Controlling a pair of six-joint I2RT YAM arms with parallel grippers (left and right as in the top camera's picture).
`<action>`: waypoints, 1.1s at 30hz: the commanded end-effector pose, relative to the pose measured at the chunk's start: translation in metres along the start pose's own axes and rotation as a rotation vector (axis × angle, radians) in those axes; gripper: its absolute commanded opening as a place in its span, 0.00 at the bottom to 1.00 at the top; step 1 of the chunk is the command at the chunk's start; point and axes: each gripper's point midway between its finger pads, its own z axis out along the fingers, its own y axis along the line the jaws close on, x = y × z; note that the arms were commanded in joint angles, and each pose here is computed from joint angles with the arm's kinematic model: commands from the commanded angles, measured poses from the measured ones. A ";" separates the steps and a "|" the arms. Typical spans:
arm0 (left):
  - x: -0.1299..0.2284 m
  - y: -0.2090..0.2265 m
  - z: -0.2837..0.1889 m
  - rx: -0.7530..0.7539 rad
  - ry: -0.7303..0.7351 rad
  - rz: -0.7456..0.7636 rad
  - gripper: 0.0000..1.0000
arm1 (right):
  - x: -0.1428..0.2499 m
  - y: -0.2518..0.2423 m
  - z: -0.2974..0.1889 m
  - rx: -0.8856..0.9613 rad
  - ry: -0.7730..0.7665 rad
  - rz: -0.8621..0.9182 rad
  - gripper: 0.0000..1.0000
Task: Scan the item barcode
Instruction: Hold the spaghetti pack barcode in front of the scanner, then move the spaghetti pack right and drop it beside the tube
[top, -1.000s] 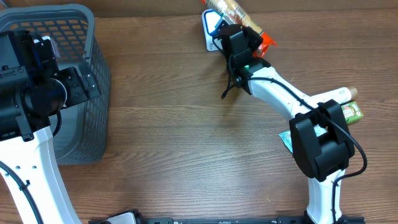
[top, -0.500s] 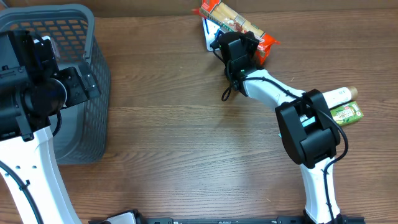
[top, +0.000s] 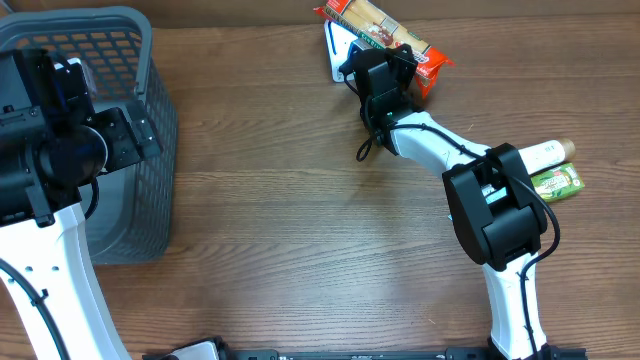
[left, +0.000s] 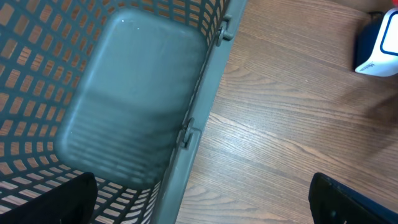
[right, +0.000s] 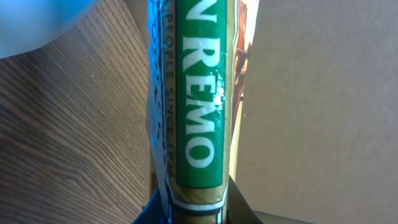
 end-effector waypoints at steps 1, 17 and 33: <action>-0.001 -0.001 0.001 0.005 0.000 -0.007 1.00 | -0.012 -0.071 -0.022 0.118 -0.024 0.198 0.04; -0.001 -0.001 0.001 0.005 0.000 -0.007 1.00 | 0.057 -0.127 -0.189 -0.590 -0.017 1.064 0.04; -0.001 -0.001 0.001 0.005 0.000 -0.007 1.00 | 0.219 -0.011 -0.182 -0.477 0.952 1.777 0.04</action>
